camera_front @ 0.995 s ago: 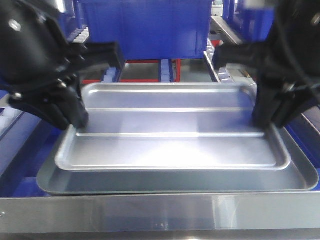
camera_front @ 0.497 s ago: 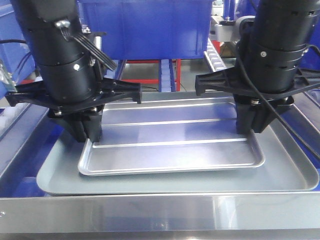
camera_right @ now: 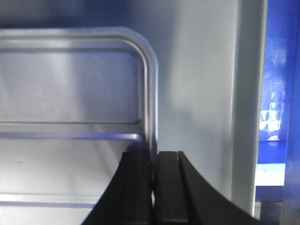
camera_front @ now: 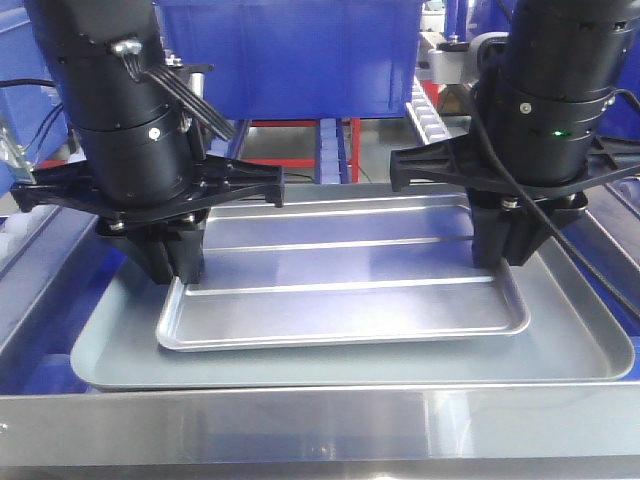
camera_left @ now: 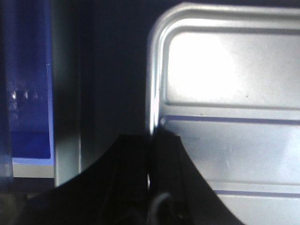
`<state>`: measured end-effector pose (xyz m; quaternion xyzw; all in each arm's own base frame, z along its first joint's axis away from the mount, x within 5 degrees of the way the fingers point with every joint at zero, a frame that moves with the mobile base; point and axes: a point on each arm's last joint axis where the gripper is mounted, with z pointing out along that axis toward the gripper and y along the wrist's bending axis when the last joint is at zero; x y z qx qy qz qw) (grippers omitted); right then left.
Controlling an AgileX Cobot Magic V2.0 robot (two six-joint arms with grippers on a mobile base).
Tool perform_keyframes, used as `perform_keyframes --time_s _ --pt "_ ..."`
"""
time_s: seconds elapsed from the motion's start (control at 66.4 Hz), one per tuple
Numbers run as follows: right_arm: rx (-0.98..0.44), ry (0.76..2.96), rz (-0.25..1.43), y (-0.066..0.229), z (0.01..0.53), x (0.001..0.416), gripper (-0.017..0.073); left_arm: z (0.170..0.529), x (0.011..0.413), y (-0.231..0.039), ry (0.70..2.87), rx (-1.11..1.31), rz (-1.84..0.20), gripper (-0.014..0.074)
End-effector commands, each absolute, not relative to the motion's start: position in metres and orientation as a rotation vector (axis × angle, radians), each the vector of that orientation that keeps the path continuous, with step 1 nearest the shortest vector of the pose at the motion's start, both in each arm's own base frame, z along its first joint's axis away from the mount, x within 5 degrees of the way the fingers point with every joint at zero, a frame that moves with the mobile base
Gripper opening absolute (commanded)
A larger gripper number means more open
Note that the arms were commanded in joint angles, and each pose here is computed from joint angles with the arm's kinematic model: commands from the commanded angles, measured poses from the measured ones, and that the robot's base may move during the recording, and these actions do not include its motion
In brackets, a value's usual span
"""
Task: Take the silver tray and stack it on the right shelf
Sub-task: 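Lower the silver tray with both grippers into the grey tray, then open both grippers and raise them away from the silver tray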
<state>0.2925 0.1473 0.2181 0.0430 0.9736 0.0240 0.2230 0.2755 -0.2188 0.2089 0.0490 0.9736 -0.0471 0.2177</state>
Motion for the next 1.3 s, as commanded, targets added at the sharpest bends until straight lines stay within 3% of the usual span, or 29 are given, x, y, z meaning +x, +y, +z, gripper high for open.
perform_keyframes --time_s 0.0,0.256,0.392,0.512,0.558,0.678,0.829,0.904,0.995,1.04,1.07,1.085,1.145,1.281 --pt "0.097 2.569 0.167 0.152 0.244 0.299 0.0058 0.236 0.279 -0.227 2.578 0.161 -0.252 -0.0085" --pt "0.097 2.569 0.168 0.152 0.244 0.299 0.0069 0.235 0.278 -0.225 2.595 0.157 -0.230 -0.0085" --pt "0.103 2.567 0.181 0.152 0.244 0.299 0.0225 0.233 0.276 -0.222 2.627 0.152 -0.186 -0.0073" --pt "0.115 2.574 0.191 0.153 0.243 0.298 0.0415 0.233 0.279 -0.218 2.634 0.129 -0.187 0.0146" --pt "0.123 2.580 0.195 0.153 0.243 0.298 0.0442 0.233 0.279 -0.218 2.637 0.116 -0.200 0.0275" --pt "0.127 2.589 0.188 0.153 0.242 0.297 0.0448 0.233 0.279 -0.218 2.643 0.108 -0.204 0.0377" --pt "0.127 2.586 0.189 0.153 0.243 0.298 0.0447 0.235 0.279 -0.218 2.637 0.114 -0.198 0.0336" --pt "0.134 2.585 0.183 0.152 0.249 0.298 0.0410 0.240 0.281 -0.218 2.642 0.108 -0.176 0.0254" --pt "0.147 2.581 0.176 0.152 0.260 0.298 0.0222 0.250 0.282 -0.216 2.667 0.089 -0.116 0.0080" --pt "0.150 2.570 0.183 0.151 0.265 0.298 0.0115 0.255 0.283 -0.216 2.666 0.088 -0.093 -0.0067" --pt "0.150 2.566 0.186 0.152 0.266 0.298 0.0064 0.257 0.284 -0.216 2.660 0.089 -0.089 -0.0102" --pt "0.150 2.564 0.187 0.152 0.267 0.298 0.0036 0.258 0.285 -0.216 2.655 0.091 -0.087 -0.0113" --pt "0.147 2.552 0.200 0.152 0.268 0.299 0.0072 0.260 0.286 -0.216 2.634 0.106 -0.084 -0.0073" --pt "0.143 2.533 0.217 0.153 0.271 0.300 0.0078 0.263 0.287 -0.215 2.625 0.112 -0.064 -0.0092"
